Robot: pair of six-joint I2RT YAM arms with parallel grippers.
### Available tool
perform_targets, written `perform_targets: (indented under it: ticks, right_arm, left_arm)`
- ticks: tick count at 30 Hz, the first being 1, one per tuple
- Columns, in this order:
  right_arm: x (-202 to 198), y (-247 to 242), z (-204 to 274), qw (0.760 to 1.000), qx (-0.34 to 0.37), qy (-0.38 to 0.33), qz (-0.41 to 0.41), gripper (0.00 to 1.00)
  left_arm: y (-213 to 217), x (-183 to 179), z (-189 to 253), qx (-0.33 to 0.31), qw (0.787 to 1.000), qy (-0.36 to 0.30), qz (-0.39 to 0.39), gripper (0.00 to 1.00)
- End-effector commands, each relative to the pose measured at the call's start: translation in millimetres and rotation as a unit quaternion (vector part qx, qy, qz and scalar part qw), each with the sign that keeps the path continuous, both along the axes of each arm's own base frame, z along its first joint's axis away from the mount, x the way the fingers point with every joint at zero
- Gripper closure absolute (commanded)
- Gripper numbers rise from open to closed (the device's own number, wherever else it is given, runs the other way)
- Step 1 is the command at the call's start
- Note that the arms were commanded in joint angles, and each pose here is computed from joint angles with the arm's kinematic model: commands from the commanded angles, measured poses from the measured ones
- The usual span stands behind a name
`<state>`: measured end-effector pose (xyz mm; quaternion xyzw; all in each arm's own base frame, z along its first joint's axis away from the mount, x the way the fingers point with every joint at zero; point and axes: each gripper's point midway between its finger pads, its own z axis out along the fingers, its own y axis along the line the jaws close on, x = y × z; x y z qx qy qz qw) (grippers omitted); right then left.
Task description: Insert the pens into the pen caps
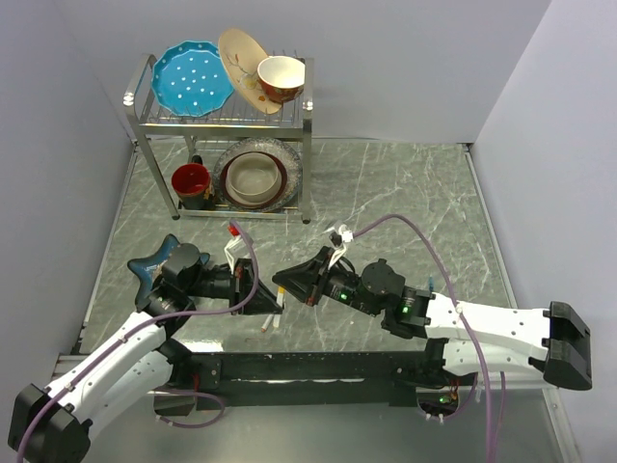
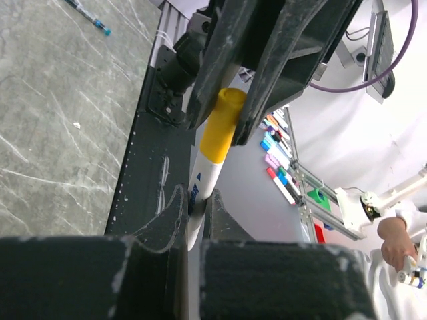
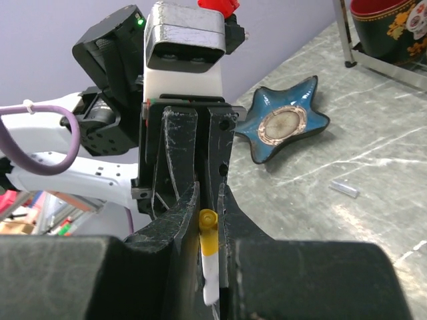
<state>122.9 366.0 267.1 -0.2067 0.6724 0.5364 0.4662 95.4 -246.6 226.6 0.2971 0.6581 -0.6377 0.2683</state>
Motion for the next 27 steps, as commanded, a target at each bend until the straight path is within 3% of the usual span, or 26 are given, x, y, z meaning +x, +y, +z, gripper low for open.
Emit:
perform_targets:
  ticks: [1, 6, 10, 11, 15, 18, 22, 27]
  right_arm:
    - [-132.8, -20.2, -125.6, 0.936, -0.192, 0.167, 0.243, 1.0]
    - [-88.7, -14.1, -73.8, 0.97, -0.149, 0.152, 0.118, 0.97]
    - [-40.5, -31.3, -24.0, 0.986, -0.103, 0.132, -0.024, 0.58]
    - [-24.7, -38.7, -15.1, 0.986, -0.091, 0.122, -0.07, 0.53]
    - [-12.4, -58.3, 10.9, 0.986, -0.06, 0.112, -0.112, 0.4]
    - [-10.3, -68.9, 11.3, 0.984, -0.054, 0.112, -0.125, 0.36]
    - [-3.2, -89.0, -10.9, 0.976, -0.073, 0.125, -0.165, 0.21]
    - [-3.1, -104.8, -39.5, 0.967, -0.094, 0.145, -0.187, 0.21]
  left_arm:
    - [12.1, 86.2, 96.7, -0.106, 0.959, -0.152, 0.214, 0.99]
    - [13.4, 90.6, 89.9, -0.072, 0.962, -0.139, 0.225, 0.99]
    - [16.0, 87.6, 77.2, -0.051, 0.964, -0.11, 0.237, 0.99]
    - [16.4, 87.1, 75.4, -0.049, 0.964, -0.102, 0.24, 0.99]
    - [20.5, 93.7, 64.9, -0.019, 0.96, -0.072, 0.268, 0.99]
    - [23.7, 106.5, 53.8, 0.007, 0.951, -0.043, 0.305, 0.99]
    - [12.4, 125.7, 9.6, 0.062, 0.943, 0.026, 0.327, 0.99]
    - [-9.3, 138.7, -34.1, 0.136, 0.925, 0.058, 0.349, 0.99]
